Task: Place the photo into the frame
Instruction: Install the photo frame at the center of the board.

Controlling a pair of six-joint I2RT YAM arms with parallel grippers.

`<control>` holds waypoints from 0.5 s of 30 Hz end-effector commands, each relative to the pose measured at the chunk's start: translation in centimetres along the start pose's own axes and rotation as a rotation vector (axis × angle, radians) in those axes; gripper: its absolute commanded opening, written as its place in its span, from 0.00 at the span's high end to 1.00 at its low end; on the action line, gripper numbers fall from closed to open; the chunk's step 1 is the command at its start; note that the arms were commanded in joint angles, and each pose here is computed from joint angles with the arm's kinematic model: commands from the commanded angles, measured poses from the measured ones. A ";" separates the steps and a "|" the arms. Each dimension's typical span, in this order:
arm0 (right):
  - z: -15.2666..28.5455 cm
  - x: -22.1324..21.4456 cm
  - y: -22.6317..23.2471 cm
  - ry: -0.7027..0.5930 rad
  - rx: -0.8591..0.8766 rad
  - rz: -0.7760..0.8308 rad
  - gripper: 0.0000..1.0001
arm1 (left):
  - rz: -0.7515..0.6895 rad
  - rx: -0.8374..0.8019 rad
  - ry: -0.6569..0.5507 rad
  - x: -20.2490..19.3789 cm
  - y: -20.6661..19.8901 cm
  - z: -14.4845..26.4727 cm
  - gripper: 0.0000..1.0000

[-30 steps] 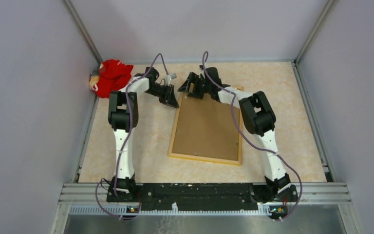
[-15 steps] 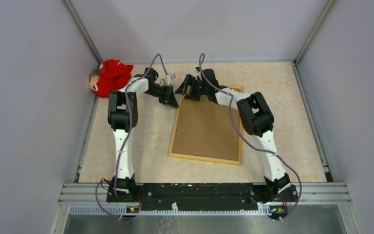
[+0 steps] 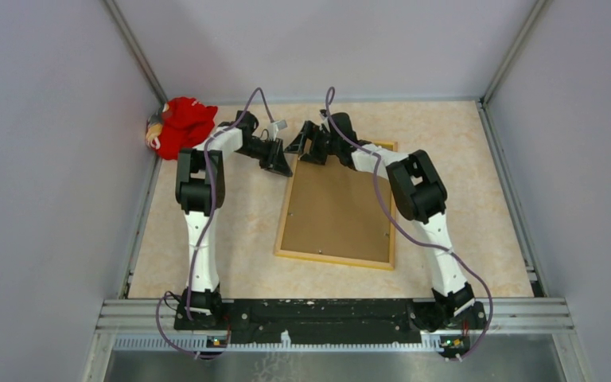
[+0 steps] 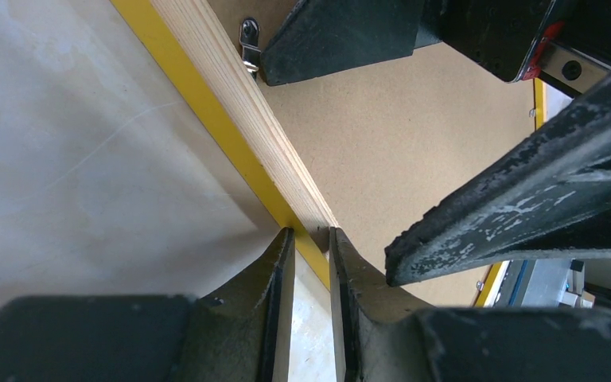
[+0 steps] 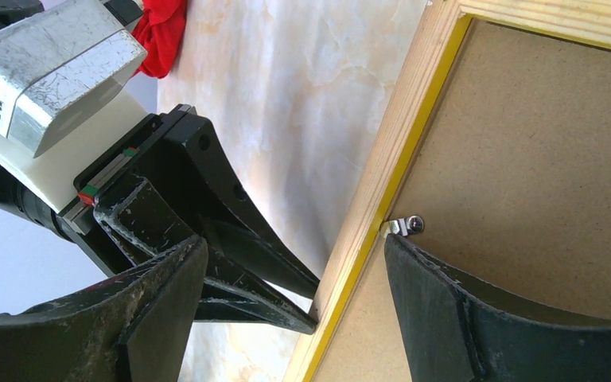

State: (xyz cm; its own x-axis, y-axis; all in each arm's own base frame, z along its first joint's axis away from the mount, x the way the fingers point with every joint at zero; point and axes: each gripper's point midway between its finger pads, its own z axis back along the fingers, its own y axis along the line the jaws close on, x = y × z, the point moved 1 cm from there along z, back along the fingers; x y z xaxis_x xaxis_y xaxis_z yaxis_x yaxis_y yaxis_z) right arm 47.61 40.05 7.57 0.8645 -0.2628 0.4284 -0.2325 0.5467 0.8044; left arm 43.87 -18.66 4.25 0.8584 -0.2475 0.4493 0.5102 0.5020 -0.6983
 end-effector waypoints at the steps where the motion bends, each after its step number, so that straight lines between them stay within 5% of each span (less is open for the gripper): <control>1: -1.4 -1.1 -1.7 0.016 -0.039 -0.020 0.18 | -0.012 0.039 0.037 -1.1 0.1 -0.2 0.74; 15: -1.6 -0.5 -1.8 -0.007 -0.050 -0.022 0.18 | -0.018 0.041 0.040 -1.3 -0.1 -0.1 0.73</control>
State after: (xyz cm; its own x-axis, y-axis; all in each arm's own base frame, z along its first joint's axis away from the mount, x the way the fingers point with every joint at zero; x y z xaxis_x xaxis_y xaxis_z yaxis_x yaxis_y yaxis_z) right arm 48.12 40.44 7.61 0.8594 -0.2825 0.4263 -0.2296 0.5317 0.8152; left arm 43.80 -18.62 4.26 0.8569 -0.2468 0.4526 0.5125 0.5020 -0.6966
